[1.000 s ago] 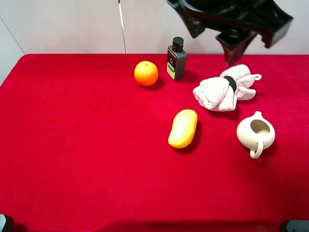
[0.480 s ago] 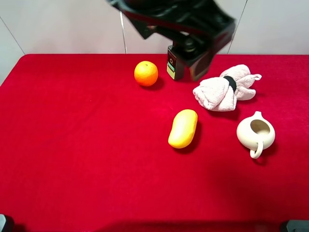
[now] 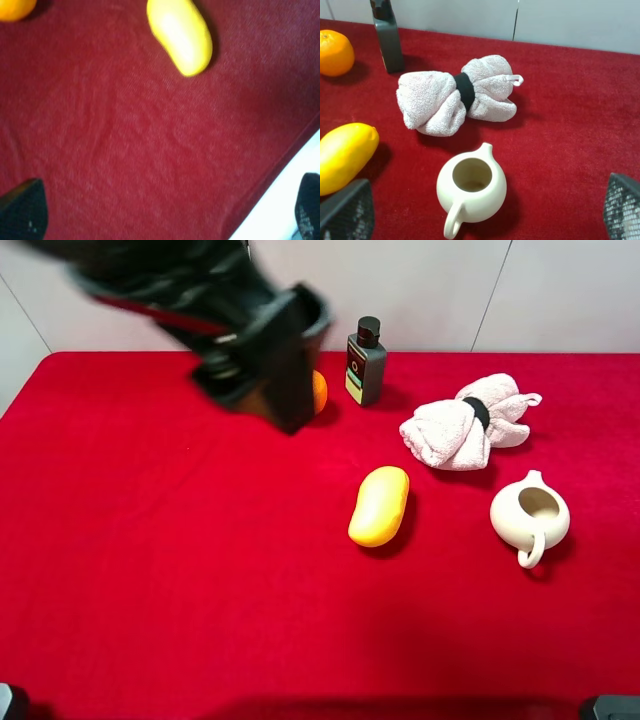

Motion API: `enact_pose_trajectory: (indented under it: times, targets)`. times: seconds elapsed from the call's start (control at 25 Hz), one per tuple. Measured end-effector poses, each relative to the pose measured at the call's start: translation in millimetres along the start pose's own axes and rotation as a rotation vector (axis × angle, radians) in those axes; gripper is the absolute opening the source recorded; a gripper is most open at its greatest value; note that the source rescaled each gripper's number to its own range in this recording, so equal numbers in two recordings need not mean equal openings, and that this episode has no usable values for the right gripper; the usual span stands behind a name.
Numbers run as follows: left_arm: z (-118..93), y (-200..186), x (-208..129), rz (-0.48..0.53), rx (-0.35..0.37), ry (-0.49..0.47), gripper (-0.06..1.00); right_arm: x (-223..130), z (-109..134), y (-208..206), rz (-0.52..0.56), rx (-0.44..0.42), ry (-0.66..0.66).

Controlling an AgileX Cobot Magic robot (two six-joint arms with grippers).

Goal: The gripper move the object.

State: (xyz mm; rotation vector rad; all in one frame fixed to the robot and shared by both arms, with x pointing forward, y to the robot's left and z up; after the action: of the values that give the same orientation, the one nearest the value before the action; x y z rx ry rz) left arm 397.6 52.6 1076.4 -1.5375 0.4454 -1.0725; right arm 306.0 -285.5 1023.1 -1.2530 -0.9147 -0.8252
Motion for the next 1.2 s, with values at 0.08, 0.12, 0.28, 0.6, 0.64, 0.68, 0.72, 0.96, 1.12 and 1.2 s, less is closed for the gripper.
enact_pose_trajectory:
  times: [0.08,0.12,0.28,0.6,0.64,0.68,0.72,0.96,1.12,1.2]
  targets:
    - [1.0,-3.4,-7.4,-0.003,0.0,-0.002,1.0,0.0,0.0,0.0,0.0,0.0,0.0]
    - [1.7,-6.0,-13.6,-0.006,0.0,-0.003,1.0,0.0,0.0,0.0,0.0,0.0,0.0]
    - [5.2,-17.7,-44.2,-0.023,-0.002,-0.007,1.0,0.0,0.0,0.0,0.0,0.0,0.0]
    - [6.9,-38.2,-97.6,-0.091,-0.033,-0.022,1.0,0.0,0.0,0.0,0.0,0.0,0.0]
    - [7.3,-37.5,-103.8,-0.091,-0.033,-0.022,1.0,0.0,0.0,0.0,0.0,0.0,0.0]
    - [7.8,-37.6,-110.8,-0.095,-0.034,-0.022,1.0,0.0,0.0,0.0,0.0,0.0,0.0]
    - [8.2,-37.2,-116.7,-0.097,-0.034,-0.022,1.0,0.0,0.0,0.0,0.0,0.0,0.0]
    - [24.4,-26.8,-156.1,-0.088,0.011,-0.115,1.0,0.0,0.0,0.0,0.0,0.0,0.0]
    - [40.5,-21.1,-170.4,-0.122,0.063,-0.237,1.0,0.0,0.0,0.0,0.0,0.0,0.0]
    - [47.5,-17.0,-177.0,-0.138,0.089,-0.29,1.0,0.0,0.0,0.0,0.0,0.0,0.0]
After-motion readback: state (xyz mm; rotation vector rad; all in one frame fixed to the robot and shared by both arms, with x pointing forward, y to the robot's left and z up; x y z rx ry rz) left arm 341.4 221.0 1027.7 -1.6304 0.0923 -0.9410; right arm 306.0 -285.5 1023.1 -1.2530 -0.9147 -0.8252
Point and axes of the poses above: a point on each arm's last joint axis where the gripper is mounted, y pointing out along that axis toward the gripper, z along the wrist's bending axis when the last joint is at zero, x = y × z, the point moved 8 cm from there along y, pointing out along that axis toward the gripper, and after that the axes turned 6 degrees about y, right-handed, at the moved point
